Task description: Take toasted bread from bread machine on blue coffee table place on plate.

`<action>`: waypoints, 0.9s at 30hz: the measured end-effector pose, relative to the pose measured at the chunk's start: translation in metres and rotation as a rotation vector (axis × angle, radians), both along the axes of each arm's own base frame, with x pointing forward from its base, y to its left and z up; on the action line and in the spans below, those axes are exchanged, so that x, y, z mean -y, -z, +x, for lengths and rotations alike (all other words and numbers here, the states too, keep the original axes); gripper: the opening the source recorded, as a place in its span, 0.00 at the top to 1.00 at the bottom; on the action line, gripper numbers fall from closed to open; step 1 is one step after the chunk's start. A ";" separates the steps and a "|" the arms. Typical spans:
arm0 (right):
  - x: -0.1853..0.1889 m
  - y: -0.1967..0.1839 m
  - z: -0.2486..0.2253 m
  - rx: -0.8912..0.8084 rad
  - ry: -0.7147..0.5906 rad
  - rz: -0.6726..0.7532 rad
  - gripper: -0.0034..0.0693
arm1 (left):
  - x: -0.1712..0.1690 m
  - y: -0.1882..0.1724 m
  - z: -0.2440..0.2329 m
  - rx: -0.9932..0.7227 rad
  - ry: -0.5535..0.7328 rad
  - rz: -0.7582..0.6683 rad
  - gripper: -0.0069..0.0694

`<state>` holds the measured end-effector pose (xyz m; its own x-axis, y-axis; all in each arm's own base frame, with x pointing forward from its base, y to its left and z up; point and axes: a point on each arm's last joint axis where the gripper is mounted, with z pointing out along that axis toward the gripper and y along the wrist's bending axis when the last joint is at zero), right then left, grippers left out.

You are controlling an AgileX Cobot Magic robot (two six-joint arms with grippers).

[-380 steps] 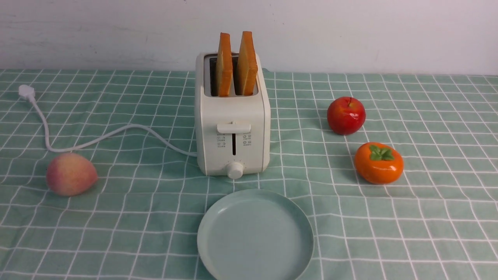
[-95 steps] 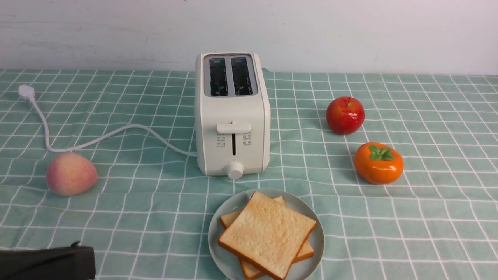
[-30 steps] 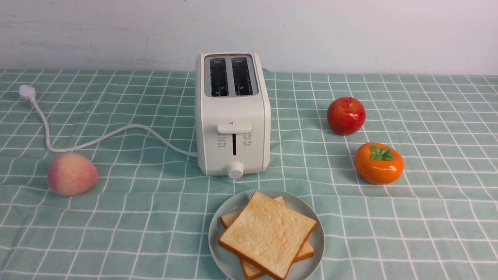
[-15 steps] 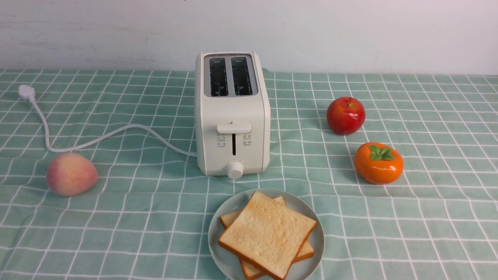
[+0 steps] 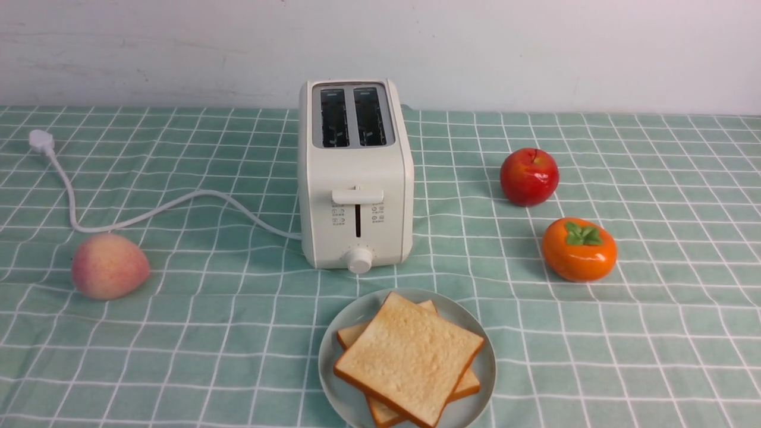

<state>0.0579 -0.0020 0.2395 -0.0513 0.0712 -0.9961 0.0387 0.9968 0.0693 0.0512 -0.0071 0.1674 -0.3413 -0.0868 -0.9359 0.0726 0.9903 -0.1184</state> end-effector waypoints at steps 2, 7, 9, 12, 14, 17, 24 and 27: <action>0.002 -0.002 -0.005 0.040 0.033 -0.002 0.84 | 0.000 0.000 0.000 0.000 0.000 0.000 0.84; 0.004 -0.005 -0.012 0.101 0.097 -0.008 0.84 | 0.000 0.000 0.000 0.000 0.000 -0.001 0.82; 0.005 -0.003 -0.011 0.100 0.106 -0.009 0.84 | 0.000 0.000 0.000 -0.001 0.000 -0.001 0.82; 0.005 0.009 -0.008 0.086 0.112 -0.008 0.84 | 0.000 0.000 0.000 0.000 0.000 -0.001 0.81; 0.005 0.027 -0.004 0.044 0.105 -0.004 0.83 | 0.000 0.000 0.000 0.000 0.000 -0.001 0.81; 0.005 0.045 -0.002 -0.014 0.082 0.001 0.83 | 0.000 0.000 0.000 0.000 0.000 -0.001 0.81; 0.001 0.062 -0.004 -0.188 0.027 0.004 0.82 | 0.000 0.000 0.000 0.000 0.000 -0.001 0.80; 0.000 0.065 -0.005 -0.225 0.004 0.003 0.82 | 0.000 0.000 0.000 0.000 0.000 -0.001 0.80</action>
<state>0.0530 -0.0022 0.1748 -0.2717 0.0749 -0.9595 0.0574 0.9965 0.0615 0.0512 -0.0071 0.1672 -0.3412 -0.0877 -0.9359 0.0726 0.9902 -0.1192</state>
